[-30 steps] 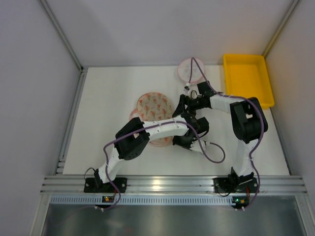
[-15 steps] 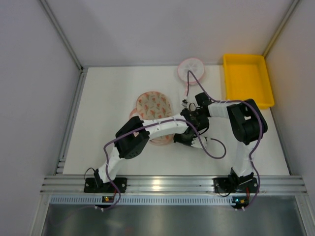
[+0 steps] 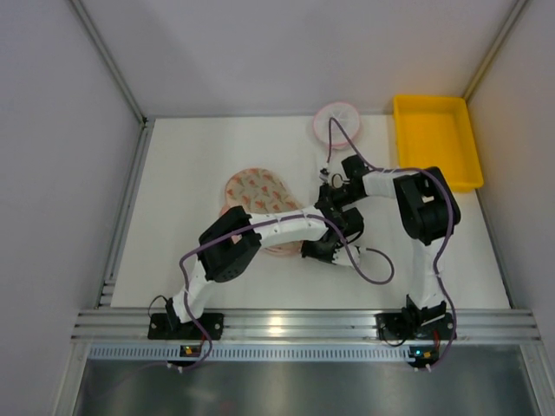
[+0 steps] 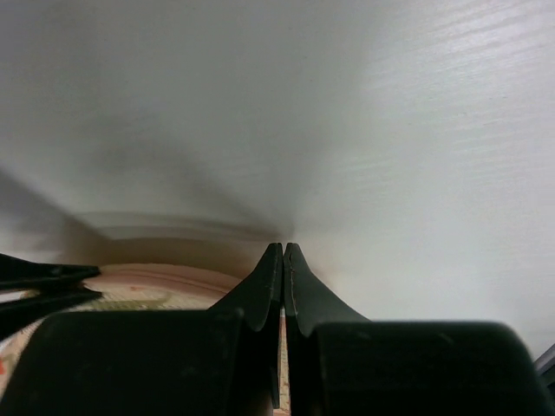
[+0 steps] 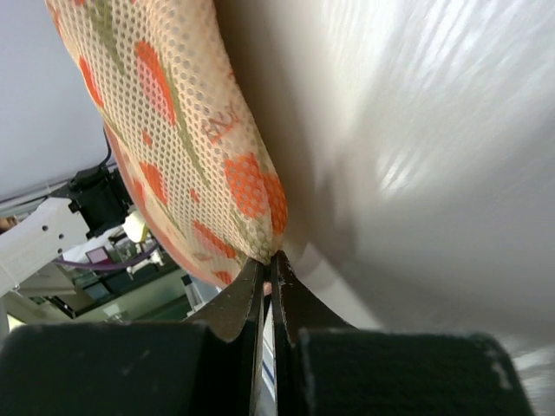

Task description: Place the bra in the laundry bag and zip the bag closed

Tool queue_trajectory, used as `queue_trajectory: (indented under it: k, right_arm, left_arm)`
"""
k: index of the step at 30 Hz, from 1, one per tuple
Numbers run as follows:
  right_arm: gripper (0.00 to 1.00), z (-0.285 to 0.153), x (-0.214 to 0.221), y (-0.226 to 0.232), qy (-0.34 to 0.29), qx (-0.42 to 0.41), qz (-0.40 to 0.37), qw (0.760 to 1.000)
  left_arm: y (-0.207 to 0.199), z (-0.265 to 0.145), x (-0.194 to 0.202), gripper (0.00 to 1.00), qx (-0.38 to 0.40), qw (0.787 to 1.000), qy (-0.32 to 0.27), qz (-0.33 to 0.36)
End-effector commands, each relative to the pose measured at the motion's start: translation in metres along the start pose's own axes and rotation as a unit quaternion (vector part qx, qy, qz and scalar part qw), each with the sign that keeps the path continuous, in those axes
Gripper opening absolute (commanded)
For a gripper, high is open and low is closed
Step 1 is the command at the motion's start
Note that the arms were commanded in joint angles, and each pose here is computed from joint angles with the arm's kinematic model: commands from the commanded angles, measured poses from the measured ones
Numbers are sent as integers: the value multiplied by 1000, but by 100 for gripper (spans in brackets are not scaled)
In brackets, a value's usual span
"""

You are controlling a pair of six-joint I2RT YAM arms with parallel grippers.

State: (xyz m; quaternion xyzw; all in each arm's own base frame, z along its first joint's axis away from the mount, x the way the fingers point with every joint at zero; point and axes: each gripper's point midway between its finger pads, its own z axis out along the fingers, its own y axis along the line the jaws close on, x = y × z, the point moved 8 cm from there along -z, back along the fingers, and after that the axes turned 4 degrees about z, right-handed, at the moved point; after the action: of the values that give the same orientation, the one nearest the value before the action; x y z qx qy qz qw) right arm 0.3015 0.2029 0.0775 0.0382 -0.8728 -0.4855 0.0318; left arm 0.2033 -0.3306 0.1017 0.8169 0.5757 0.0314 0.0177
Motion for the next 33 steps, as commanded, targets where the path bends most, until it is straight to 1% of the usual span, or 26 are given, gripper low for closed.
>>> queue_trajectory:
  k: [1,5,6,11,12,13,14,15,18,19,20,21,24,26,30,33]
  right_arm:
    - [0,-11,-34,3,-49,11,-50,998]
    - [0,-11,-53,3,-62,20,-64,996]
    - [0,-11,-56,3,-65,20,-65,996]
    - [0,-15,-68,17,-85,19,-88,992]
    - [12,-17,-69,21,-83,22,-94,992]
    - [21,-21,-65,22,-75,27,-88,993]
    - [29,-27,-62,25,-74,32,-101,992]
    - [49,-31,-59,27,-74,36,-104,991]
    - [62,-49,-44,24,-67,49,-96,992]
    - [64,-52,-39,22,-62,53,-90,993]
    - [64,-58,-30,17,-54,58,-80,994]
    - [64,-60,-25,14,-49,58,-75,994]
    - [61,-55,-2,2,-26,46,-56,997]
    - [58,-47,12,1,-7,19,-35,999]
    - [53,-36,19,7,7,-11,-32,999]
    - [51,-27,20,10,23,-23,-31,999]
  left_arm:
    - [-21,-21,-8,0,12,999,-34,-9]
    - [-33,-22,-8,0,33,998,-46,-14]
    - [-36,-19,-5,0,40,998,-40,-13]
    - [-33,-18,-4,0,31,999,-36,-14]
    - [-31,-18,-5,0,28,999,-35,-17]
    - [-26,-21,-9,0,20,999,-40,-20]
    - [-23,-17,-10,0,21,999,-36,-24]
    - [-19,-18,-11,0,18,999,-40,-29]
    - [-6,-18,-18,0,7,998,-50,-41]
    - [-3,-15,-19,0,8,998,-49,-43]
    - [5,-18,-20,0,-13,998,-47,-47]
    - [8,-18,-21,0,-18,998,-48,-47]
    - [19,-20,-27,0,-36,996,-61,-51]
    - [24,-20,-29,0,-43,996,-66,-52]
    - [33,-22,-33,0,-61,995,-73,-43]
    - [34,-22,-34,0,-63,994,-74,-40]
